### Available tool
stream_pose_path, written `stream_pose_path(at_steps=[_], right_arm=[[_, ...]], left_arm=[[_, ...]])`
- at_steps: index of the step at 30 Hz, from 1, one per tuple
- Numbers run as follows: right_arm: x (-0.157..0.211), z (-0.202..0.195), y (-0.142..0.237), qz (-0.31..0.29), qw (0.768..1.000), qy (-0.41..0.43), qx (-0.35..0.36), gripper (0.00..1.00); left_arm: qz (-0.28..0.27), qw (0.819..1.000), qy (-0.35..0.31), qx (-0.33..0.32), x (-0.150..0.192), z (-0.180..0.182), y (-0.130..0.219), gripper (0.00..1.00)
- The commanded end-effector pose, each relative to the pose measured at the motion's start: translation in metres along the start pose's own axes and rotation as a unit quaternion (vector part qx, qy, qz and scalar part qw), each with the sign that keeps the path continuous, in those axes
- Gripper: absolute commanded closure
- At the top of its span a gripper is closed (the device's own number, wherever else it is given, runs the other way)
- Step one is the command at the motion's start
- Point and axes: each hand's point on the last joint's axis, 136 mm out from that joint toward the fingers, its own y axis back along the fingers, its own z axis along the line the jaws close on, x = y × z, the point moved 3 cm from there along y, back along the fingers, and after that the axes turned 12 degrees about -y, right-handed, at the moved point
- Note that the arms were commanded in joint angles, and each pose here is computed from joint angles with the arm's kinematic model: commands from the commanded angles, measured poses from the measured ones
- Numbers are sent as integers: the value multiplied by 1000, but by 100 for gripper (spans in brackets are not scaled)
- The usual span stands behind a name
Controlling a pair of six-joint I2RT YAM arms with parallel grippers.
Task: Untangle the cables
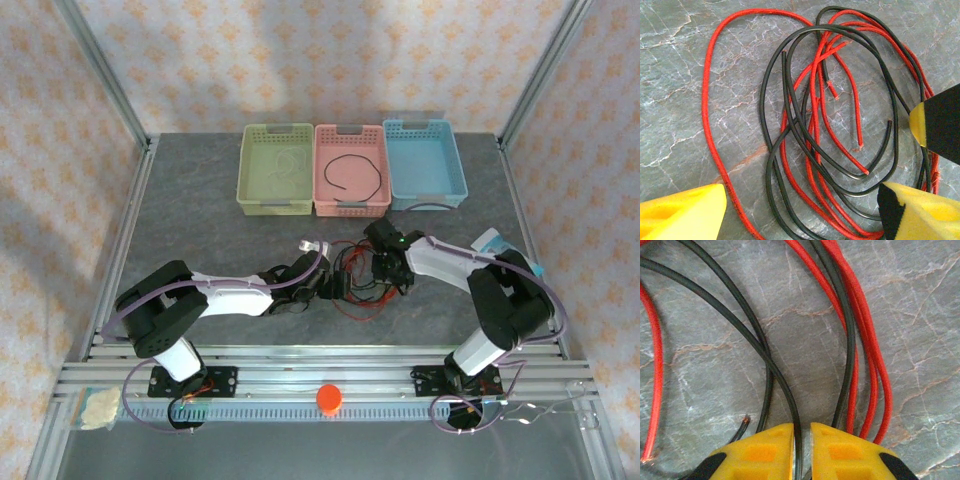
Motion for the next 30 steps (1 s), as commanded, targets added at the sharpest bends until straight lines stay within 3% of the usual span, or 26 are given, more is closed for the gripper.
stream_pose_path(at_steps=[1,7,16,22,30], right_arm=[[-3,1,-4,-7,1000,-2,9,84],[0,1,-15,2,1000,-1,14,84],[-7,1,-7,-18,1000,-2,15,96],[-29,13,36,-88,995,-6,-43,100],[-48,21,119,-193,969,29,-149,100]], left_arm=[[-14,1000,1,6,-9,-6,3,19],[-19,1000,4,3,-9,-4,5,19],[-35,999,5,-12,-18,-1,11,18],[-67,997,6,-45,-46,14,22,17],[-110,993,-13,-37,-96,28,38,18]])
